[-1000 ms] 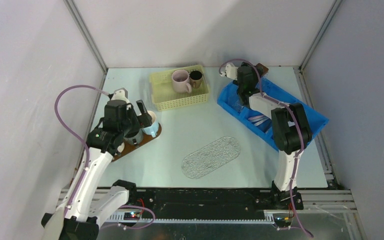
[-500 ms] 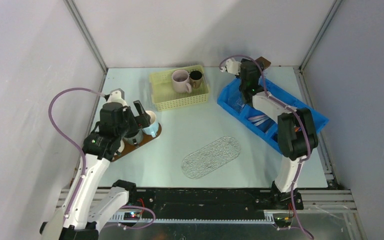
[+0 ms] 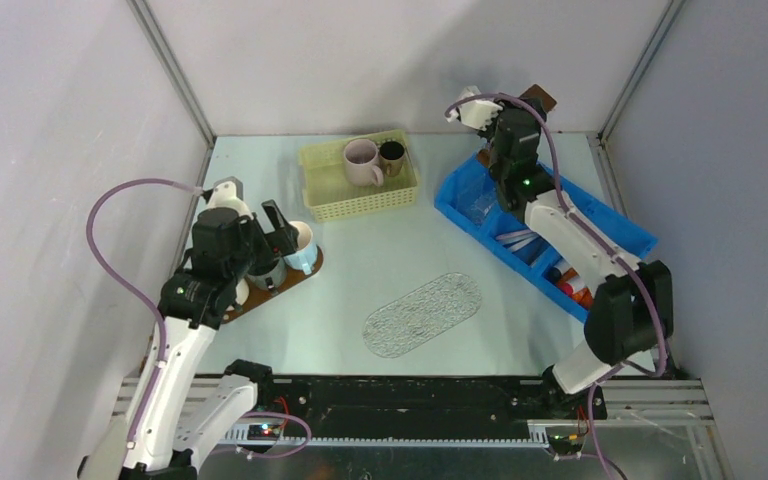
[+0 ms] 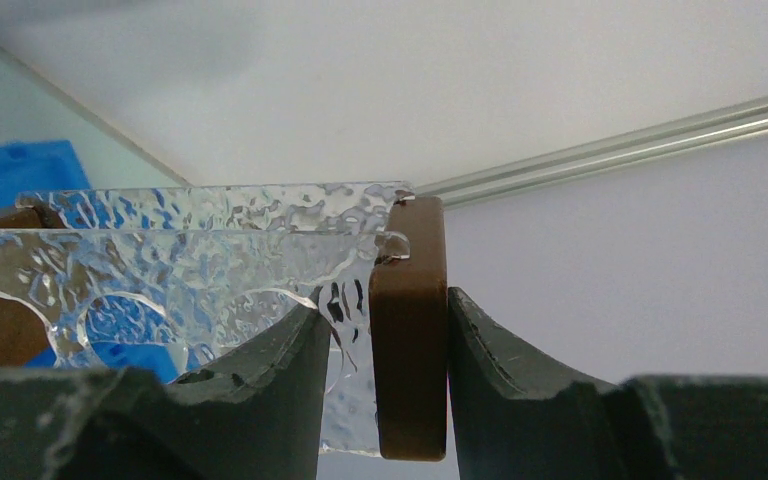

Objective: Prepare toiletry sets of a toothbrush and toothpaste on the tray
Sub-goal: Pick up the toothpaste holder from the storage box, then place the toothpaste holder at the center of the board.

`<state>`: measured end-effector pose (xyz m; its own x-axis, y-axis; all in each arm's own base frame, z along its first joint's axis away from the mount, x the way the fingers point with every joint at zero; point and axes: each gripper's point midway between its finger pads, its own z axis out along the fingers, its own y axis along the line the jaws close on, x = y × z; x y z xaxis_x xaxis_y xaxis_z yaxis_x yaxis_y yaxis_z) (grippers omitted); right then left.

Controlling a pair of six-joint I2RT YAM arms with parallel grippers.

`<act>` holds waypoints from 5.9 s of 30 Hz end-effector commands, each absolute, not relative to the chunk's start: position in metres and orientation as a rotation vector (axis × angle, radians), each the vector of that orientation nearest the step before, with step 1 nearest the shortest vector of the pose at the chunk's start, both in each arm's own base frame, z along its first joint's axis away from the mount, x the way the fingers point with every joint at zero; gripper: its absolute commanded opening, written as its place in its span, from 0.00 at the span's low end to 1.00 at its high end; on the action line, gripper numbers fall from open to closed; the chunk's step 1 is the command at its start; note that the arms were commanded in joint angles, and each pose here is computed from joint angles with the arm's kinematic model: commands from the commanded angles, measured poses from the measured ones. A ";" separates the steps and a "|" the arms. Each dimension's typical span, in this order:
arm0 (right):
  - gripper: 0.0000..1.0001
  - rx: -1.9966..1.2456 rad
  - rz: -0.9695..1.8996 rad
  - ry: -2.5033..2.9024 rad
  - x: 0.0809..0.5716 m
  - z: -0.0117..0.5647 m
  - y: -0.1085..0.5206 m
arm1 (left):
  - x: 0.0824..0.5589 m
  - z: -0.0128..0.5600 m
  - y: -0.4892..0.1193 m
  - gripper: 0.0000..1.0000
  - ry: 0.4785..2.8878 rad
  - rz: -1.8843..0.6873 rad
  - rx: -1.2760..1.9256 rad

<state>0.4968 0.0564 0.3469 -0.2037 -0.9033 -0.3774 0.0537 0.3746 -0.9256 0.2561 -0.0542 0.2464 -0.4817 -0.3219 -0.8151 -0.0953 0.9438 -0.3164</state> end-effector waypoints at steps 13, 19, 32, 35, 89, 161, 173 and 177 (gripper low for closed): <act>0.00 -0.394 -0.413 1.673 0.383 0.384 0.150 | 0.272 0.279 -0.098 0.99 2.066 -0.429 -0.273; 0.00 -0.322 -0.195 1.829 0.359 0.348 0.181 | 0.277 0.285 -0.121 0.99 2.074 -0.477 -0.262; 0.00 -0.110 0.028 2.062 0.337 0.281 0.213 | 0.284 0.285 -0.180 0.97 2.144 -0.544 -0.163; 0.00 -0.058 0.035 2.071 0.335 0.275 0.214 | 0.286 0.277 -0.191 0.96 2.169 -0.535 -0.149; 0.74 -0.050 0.394 1.948 0.322 0.319 0.236 | 0.343 0.294 -0.211 0.00 2.182 -0.334 -0.107; 0.99 -0.352 0.361 1.725 0.276 0.309 0.160 | 0.359 0.061 0.166 0.05 2.582 -0.093 -0.561; 1.00 -0.357 0.375 1.727 0.278 0.308 0.162 | 0.342 0.064 0.177 0.33 2.632 0.023 -0.557; 1.00 -0.360 0.375 1.726 0.278 0.308 0.162 | 0.343 0.070 0.178 0.46 2.624 0.027 -0.556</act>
<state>0.2760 0.1602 0.3008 -0.2064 -0.0445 -0.9775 -0.4292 0.9019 0.0496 0.3481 0.1590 0.0595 -0.8168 -0.4046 -0.4113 -0.3762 0.9140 -0.1519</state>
